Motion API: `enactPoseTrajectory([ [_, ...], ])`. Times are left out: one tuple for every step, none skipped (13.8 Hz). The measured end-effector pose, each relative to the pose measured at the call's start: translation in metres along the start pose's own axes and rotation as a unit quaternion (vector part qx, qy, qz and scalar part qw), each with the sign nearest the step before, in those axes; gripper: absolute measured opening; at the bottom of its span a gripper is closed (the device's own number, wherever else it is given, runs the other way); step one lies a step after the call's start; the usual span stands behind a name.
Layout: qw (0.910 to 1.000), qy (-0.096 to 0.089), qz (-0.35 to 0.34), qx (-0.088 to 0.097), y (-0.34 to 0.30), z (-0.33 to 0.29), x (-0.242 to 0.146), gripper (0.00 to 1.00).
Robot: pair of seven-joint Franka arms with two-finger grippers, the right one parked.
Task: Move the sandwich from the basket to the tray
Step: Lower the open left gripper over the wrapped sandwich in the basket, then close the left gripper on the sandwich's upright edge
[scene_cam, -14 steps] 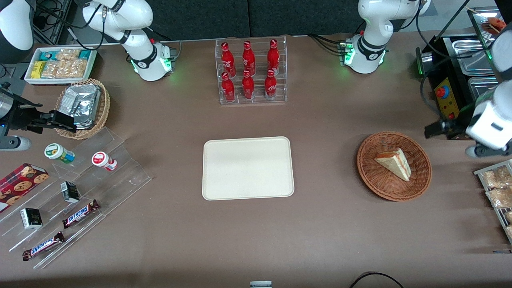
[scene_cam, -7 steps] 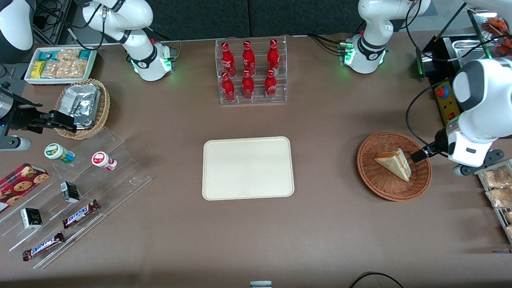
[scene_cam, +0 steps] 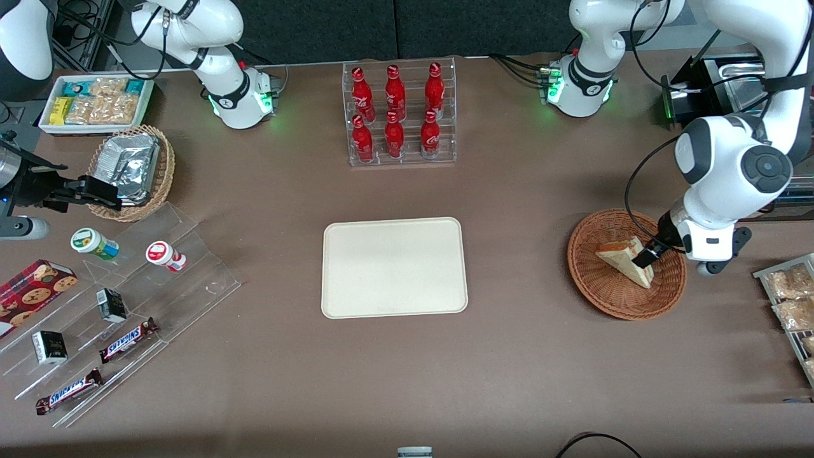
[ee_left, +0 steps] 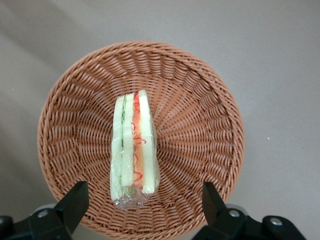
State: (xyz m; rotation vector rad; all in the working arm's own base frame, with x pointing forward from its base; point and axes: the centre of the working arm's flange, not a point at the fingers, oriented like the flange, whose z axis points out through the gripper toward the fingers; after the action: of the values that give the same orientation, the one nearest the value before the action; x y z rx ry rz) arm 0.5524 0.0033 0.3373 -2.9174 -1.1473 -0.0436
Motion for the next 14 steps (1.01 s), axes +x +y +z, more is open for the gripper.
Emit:
enactPoseTrajectory([
  [1.0000, -0.002, -0.007, 0.002, -0.002, 0.005, -0.003, 1.00],
  [0.9999, -0.003, -0.011, 0.002, -0.004, 0.009, -0.005, 1.00],
  [0.9999, -0.002, -0.012, 0.002, -0.005, 0.013, -0.006, 1.00],
  [0.9999, -0.002, -0.013, 0.001, -0.008, 0.018, -0.009, 1.00],
  [0.9999, -0.001, -0.014, 0.000, -0.010, 0.023, -0.011, 1.00],
  [0.9999, -0.001, -0.016, 0.000, -0.012, 0.028, -0.013, 1.00],
  [0.9998, 0.000, -0.018, -0.001, -0.015, 0.032, -0.015, 1.00],
  [0.9998, 0.000, -0.019, -0.001, -0.017, 0.037, -0.015, 1.00],
  [0.9998, -0.001, -0.021, -0.001, -0.018, 0.042, -0.016, 1.00],
  [0.9997, -0.002, -0.023, 0.000, -0.019, 0.047, -0.016, 1.00],
  [0.9997, -0.002, -0.026, 0.000, -0.020, 0.052, -0.015, 1.00],
  [0.9995, 0.000, -0.030, -0.002, -0.022, 0.056, -0.013, 1.00],
  [0.9994, 0.002, -0.033, -0.005, -0.025, 0.061, -0.011, 1.00],
  [0.9994, 0.005, -0.035, -0.007, -0.027, 0.066, -0.011, 1.00],
])
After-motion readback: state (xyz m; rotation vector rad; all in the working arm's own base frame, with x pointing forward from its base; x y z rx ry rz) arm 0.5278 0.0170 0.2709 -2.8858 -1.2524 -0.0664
